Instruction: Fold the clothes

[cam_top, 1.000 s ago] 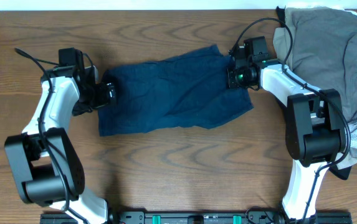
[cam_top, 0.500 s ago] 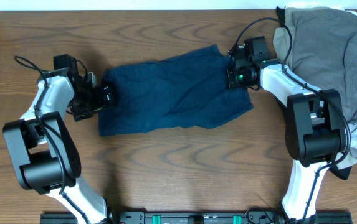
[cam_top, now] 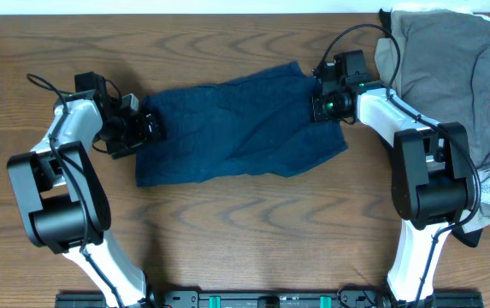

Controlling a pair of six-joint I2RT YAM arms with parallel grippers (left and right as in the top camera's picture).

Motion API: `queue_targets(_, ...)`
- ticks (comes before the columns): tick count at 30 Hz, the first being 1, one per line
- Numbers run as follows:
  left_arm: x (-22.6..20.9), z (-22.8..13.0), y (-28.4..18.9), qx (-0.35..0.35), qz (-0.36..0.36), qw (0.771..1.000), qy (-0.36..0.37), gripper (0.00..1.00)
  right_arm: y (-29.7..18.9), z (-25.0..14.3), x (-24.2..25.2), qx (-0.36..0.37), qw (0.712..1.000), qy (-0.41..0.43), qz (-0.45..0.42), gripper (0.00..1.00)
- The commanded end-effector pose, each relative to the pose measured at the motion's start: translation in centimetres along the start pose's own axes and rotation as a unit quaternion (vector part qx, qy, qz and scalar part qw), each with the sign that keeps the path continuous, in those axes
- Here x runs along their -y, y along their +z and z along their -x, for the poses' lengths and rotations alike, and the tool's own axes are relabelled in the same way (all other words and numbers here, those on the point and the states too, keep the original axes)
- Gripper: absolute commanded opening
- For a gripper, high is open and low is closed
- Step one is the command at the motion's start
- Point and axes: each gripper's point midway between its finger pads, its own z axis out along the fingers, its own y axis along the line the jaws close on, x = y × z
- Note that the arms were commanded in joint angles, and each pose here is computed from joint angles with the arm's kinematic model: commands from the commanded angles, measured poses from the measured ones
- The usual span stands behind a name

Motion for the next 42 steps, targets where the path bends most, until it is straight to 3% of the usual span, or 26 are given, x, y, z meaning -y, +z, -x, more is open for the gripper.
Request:
queue_targets(1,-0.3,-2.6,4.4,-0.061,-0.037,0.997,-0.013,0.66,1.0,-1.0,1.1,-0.016,0.999,-0.006,-0.031,0.01)
queue_targets(10,-1.0,-2.2,5.9,-0.058,-0.037,0.998,-0.012,0.06,1.0,-1.3,1.1,-0.022,0.999,-0.005,-0.031,0.01)
queue_targets(16,-1.5,-1.6,3.9,-0.041,-0.037,0.998,-0.024,0.06,1.0,-1.5,0.1,-0.026,1.0,-0.003,-0.004,0.01)
queue_targets(24,-2.1,-1.2,-0.7,-0.008,0.007,1.0,-0.023,0.06,-2.2,1.3,-6.5,0.021,0.982,-0.012,0.186,0.01)
queue_targets(29,-2.1,-1.4,-3.1,0.005,0.036,0.999,-0.018,0.06,-4.5,3.1,-7.7,0.051,0.965,0.006,0.257,0.01)
queue_targets(42,-2.7,-0.7,-5.2,0.016,0.073,0.997,-0.017,0.06,-4.7,0.8,-5.1,0.001,0.968,0.059,0.245,0.01)
